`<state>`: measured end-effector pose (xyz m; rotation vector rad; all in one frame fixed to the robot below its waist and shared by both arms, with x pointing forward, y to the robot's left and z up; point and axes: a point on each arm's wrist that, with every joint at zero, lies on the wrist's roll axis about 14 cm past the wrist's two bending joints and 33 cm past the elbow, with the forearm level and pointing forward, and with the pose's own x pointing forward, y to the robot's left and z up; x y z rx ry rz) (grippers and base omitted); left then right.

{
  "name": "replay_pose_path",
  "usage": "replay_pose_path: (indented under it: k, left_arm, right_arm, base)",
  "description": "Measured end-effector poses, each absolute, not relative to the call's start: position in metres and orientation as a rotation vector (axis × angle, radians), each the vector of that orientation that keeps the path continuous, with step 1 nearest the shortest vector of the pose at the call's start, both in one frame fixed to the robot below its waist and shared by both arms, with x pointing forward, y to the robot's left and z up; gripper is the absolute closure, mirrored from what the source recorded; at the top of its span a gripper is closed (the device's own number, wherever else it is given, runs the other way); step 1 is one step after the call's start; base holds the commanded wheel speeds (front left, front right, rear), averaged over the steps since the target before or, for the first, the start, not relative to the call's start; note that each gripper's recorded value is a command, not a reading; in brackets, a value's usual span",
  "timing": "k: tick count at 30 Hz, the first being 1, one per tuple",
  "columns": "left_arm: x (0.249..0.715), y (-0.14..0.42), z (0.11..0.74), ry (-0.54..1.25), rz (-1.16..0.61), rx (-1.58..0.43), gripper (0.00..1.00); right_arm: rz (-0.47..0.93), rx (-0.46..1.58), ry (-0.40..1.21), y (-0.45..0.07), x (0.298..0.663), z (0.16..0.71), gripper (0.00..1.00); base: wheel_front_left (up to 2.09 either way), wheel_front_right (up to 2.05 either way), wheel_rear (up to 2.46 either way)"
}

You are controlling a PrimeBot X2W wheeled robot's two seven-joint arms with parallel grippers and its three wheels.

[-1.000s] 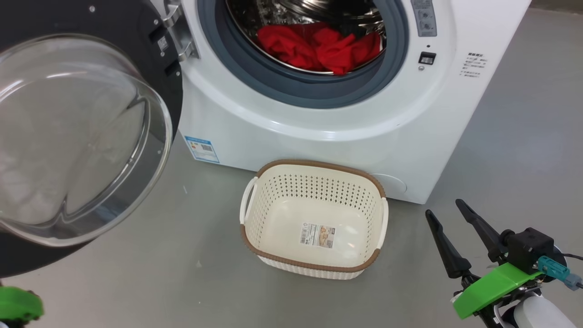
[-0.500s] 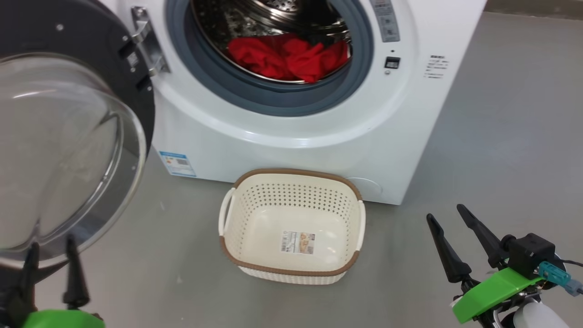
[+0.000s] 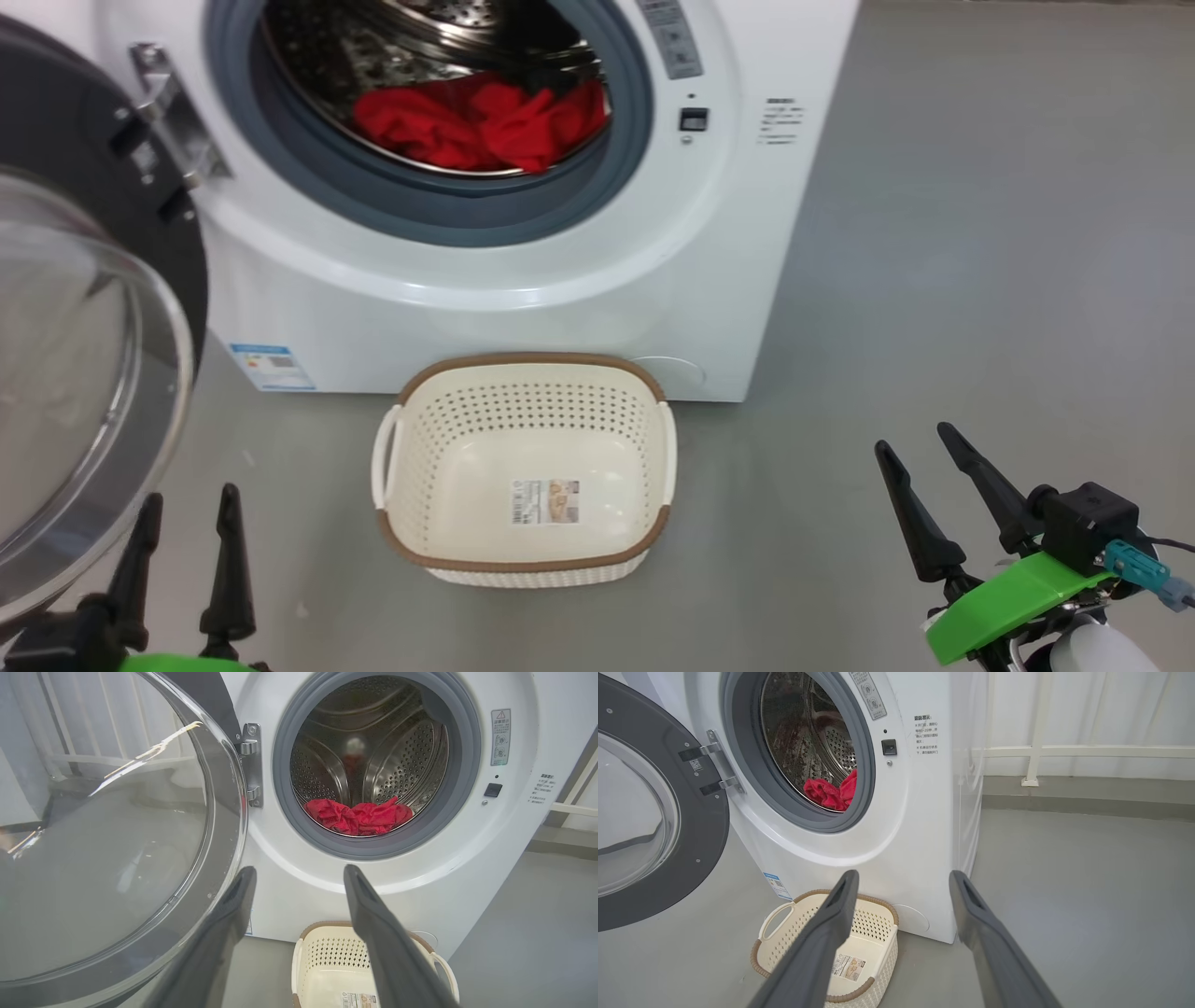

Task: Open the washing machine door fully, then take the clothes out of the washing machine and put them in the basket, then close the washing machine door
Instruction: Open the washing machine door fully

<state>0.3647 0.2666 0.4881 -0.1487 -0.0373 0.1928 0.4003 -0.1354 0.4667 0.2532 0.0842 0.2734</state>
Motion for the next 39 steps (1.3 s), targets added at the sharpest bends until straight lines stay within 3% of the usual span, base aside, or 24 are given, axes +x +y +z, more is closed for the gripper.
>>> replay_pose_path:
  k: [21, 39]
  left_arm:
    - [0.393, 0.182, 0.48, -0.008, -0.052, -0.223, 0.0]
    - [0.398, 0.17, 0.482, -0.01, -0.08, -0.25, 0.0]
  right_arm:
    - [0.054, 0.256, 0.04, -0.208, 0.37, 0.475, 0.0]
    - [-0.007, 0.268, 0.04, -0.223, 0.358, 0.472, 0.0]
  base:
    - [0.0, 0.0, 0.0]
    - [0.0, 0.0, 0.0]
